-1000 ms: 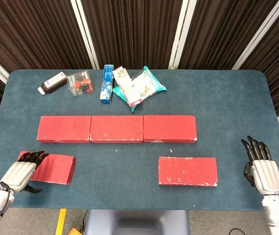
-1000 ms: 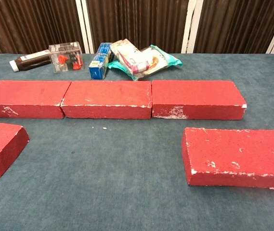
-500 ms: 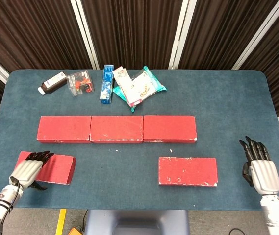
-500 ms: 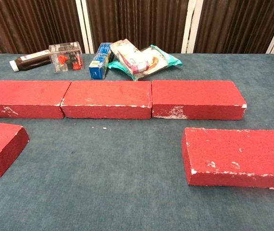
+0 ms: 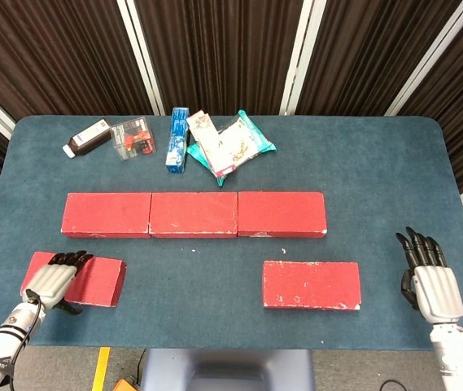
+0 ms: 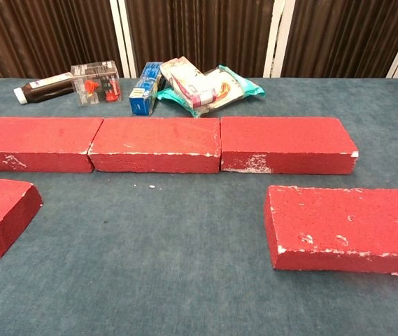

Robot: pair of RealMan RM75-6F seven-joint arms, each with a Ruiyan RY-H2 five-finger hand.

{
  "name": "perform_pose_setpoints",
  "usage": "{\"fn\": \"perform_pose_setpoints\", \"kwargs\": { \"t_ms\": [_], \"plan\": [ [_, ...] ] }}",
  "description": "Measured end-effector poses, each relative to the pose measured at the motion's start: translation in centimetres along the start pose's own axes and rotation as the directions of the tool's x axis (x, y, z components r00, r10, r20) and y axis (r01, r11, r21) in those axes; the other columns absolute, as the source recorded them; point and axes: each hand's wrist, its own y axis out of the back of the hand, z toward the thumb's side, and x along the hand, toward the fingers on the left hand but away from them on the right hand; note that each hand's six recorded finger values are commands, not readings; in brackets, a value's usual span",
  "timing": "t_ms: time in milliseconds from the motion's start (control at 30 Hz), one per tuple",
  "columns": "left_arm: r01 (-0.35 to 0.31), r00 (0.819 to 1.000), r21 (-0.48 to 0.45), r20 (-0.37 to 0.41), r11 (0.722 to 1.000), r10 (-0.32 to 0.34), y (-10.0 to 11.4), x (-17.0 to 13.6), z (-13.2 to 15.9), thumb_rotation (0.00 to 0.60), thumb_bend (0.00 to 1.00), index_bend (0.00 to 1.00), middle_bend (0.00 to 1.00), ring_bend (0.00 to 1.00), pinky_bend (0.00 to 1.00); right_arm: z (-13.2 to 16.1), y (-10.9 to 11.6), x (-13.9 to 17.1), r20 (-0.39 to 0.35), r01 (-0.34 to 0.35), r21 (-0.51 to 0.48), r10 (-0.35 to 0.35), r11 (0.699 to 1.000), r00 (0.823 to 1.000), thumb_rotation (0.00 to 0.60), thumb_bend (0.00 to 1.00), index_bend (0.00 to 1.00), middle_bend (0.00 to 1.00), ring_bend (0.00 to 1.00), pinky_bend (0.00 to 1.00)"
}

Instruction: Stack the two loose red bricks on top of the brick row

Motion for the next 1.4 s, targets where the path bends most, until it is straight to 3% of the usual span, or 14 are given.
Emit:
{"fn": "perform_pose_setpoints", "kwargs": {
  "t_ms": [1400],
  "plan": [
    [0.037, 0.997, 0.004, -0.071, 0.999, -0.036, -0.4, 2.1, -1.9, 0.6, 0.0, 0.0, 0.0, 0.0, 0.0, 0.5, -0.5, 0.1, -0.012, -0.023, 0.003, 0.024, 1.0, 1.0, 0.6, 0.9, 0.11, 0.04, 0.0, 0.0]
  ]
}}
